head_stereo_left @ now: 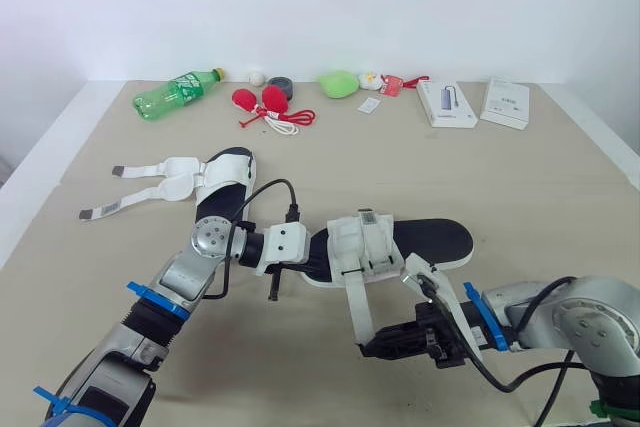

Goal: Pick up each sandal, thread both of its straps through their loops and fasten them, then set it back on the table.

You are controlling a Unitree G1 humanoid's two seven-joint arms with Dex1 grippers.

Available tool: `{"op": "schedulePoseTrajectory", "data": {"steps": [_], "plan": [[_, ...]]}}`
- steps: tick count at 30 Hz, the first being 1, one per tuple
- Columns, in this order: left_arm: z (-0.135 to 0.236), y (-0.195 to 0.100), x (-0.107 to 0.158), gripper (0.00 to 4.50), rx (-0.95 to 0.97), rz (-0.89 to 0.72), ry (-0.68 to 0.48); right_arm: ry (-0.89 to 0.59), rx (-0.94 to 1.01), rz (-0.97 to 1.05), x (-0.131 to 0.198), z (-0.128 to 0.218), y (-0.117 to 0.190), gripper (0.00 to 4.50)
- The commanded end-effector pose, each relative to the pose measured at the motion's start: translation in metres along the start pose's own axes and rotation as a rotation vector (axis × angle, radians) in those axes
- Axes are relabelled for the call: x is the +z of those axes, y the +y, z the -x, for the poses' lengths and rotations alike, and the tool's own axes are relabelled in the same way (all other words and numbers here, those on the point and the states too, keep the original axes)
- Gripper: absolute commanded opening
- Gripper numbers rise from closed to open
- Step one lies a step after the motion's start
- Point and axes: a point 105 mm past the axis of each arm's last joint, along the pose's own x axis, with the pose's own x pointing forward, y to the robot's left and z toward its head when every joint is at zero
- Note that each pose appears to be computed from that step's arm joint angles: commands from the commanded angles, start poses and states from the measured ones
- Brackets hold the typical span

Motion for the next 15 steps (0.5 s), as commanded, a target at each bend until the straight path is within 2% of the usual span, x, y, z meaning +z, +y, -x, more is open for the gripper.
{"op": "schedulePoseTrajectory", "data": {"steps": [1,3,7,9,13,15], "plan": [[-0.003,-0.006,-0.008,0.0,-0.021,0.021,0.03,0.046,0.086,0.046,-0.004,0.004,0.021,1.21],[-0.003,-0.006,-0.008,0.0,-0.023,0.021,0.03,0.086,0.072,0.085,-0.009,0.007,0.021,1.95],[-0.003,-0.006,-0.008,0.0,-0.026,0.017,0.029,0.111,0.04,0.278,-0.002,0.022,0.019,3.84],[-0.004,-0.005,-0.007,0.0,-0.027,0.014,0.029,0.088,0.005,0.445,0.014,0.032,0.015,4.41],[-0.004,-0.005,-0.007,0.0,-0.028,0.011,0.028,0.011,-0.117,0.945,0.053,0.043,0.004,4.41],[-0.004,-0.005,-0.007,0.0,-0.03,0.01,0.027,-0.002,-0.164,1.296,0.069,0.044,0.001,4.41]]}}
